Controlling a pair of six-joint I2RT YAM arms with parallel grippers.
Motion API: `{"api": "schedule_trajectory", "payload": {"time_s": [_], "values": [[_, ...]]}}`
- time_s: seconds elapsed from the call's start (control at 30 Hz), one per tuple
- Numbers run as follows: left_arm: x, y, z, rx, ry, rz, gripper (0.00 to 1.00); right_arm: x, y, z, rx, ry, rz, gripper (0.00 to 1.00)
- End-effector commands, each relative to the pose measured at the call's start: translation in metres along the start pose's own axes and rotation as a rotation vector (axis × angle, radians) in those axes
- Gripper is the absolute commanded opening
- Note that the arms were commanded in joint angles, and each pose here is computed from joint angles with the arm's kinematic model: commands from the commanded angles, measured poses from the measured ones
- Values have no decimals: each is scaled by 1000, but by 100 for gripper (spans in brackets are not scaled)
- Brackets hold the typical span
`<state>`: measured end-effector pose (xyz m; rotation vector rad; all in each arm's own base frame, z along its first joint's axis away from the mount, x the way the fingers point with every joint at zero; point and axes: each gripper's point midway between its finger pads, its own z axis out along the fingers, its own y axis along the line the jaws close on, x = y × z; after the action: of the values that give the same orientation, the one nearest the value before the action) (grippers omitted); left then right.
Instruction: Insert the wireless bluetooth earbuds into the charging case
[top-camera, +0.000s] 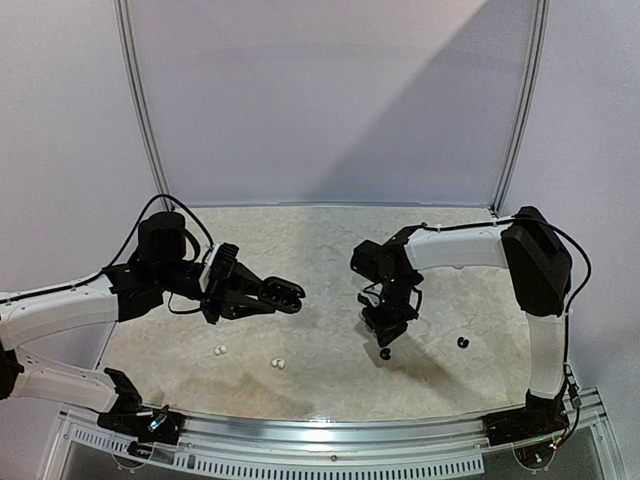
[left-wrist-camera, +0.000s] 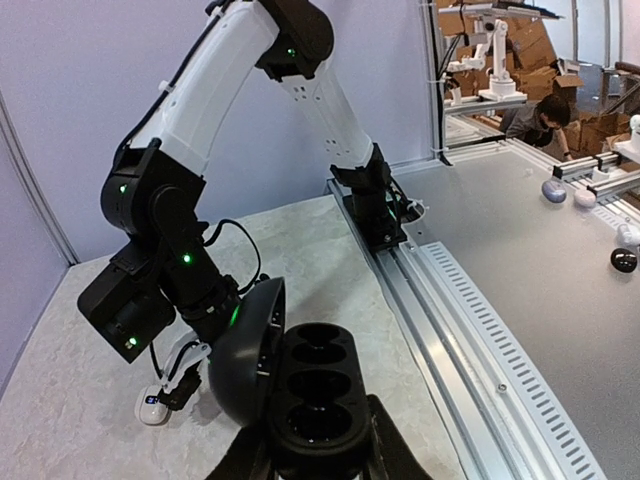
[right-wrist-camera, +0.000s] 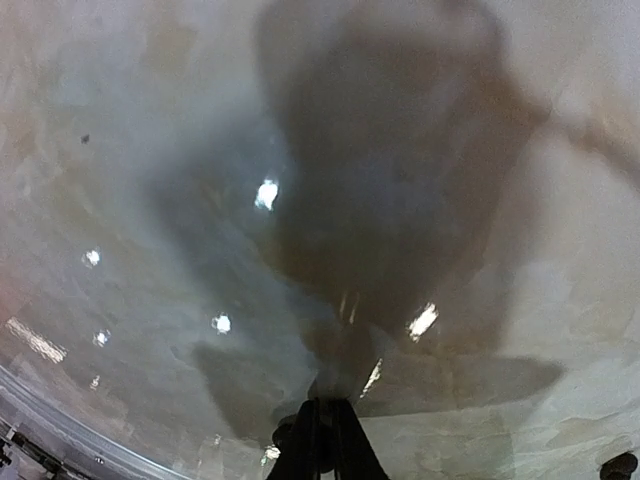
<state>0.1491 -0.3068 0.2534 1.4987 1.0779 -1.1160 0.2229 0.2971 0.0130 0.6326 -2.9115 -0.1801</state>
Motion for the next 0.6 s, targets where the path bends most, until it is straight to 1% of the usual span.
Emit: {"api": "schedule_trajectory", "payload": {"time_s": [0.0, 0.2, 0.47, 0.57], "values": [[-1, 5, -2, -15, 8, 0, 0, 25, 2, 3, -1, 36, 22, 5], [0, 5, -3, -19, 12, -5, 0, 37, 2, -1, -3, 37, 64, 4], [0, 6, -2, -22, 15, -7, 0, 71, -18, 9, 68, 118, 161, 4], [0, 6, -2, -22, 16, -8, 0, 70, -18, 3, 75, 104, 172, 4]]}}
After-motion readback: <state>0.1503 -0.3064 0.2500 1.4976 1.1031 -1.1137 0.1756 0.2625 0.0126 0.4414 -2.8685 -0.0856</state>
